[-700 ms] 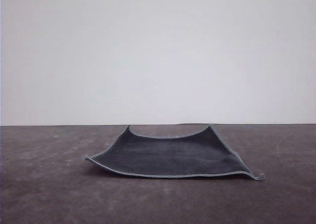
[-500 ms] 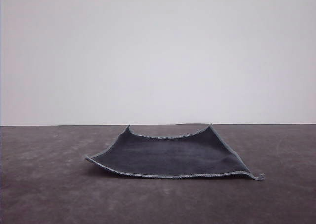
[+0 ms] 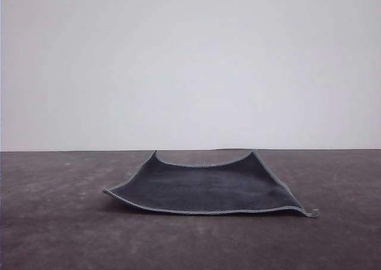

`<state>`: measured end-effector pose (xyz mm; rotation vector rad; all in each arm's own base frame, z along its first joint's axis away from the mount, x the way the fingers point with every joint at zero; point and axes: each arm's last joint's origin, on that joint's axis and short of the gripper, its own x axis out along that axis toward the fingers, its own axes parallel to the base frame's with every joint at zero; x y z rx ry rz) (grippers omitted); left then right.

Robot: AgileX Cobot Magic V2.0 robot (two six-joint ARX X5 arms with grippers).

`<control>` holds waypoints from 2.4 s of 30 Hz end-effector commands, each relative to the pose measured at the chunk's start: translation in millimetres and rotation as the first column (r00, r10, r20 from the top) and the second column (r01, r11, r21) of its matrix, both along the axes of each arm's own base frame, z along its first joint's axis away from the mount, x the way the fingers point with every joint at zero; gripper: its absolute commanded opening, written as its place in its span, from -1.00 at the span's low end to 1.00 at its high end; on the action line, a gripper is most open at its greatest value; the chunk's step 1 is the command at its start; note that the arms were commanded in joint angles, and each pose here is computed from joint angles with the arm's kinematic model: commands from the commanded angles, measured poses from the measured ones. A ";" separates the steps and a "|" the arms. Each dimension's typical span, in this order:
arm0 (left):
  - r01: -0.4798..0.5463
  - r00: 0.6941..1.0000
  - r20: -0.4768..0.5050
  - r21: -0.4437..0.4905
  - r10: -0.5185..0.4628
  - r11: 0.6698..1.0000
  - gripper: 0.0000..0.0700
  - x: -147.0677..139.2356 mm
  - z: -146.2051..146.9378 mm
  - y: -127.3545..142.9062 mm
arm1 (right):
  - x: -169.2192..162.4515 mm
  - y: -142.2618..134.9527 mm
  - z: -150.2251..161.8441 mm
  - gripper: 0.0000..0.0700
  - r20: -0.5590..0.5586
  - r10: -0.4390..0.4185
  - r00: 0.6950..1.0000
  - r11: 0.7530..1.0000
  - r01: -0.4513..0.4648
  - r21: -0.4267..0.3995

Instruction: Fold clothes

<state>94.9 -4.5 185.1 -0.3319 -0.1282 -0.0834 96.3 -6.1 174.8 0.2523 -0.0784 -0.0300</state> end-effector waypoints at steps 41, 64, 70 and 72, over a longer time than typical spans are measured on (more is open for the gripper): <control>0.503 0.701 -0.667 0.213 -0.251 0.838 -0.99 40.6 113.9 -39.3 | 29.6 43.4 83.9 -0.98 -0.497 0.482 0.721 0.831 -0.557 -0.002; 0.481 0.657 -0.687 0.065 -0.310 0.874 0.27 39.5 112.8 -42.6 | 28.2 45.9 85.7 0.03 -0.482 0.504 0.717 0.831 -0.554 0.044; 0.471 0.601 -0.734 0.005 -0.317 0.882 0.23 47.9 109.8 -45.4 | 38.5 48.4 87.6 0.03 -0.519 0.504 0.691 0.847 -0.513 0.140; 0.484 0.568 -0.751 -0.028 -0.338 0.875 0.23 54.0 108.5 -48.1 | 45.1 50.2 88.0 0.03 -0.539 0.506 0.673 0.847 -0.504 0.166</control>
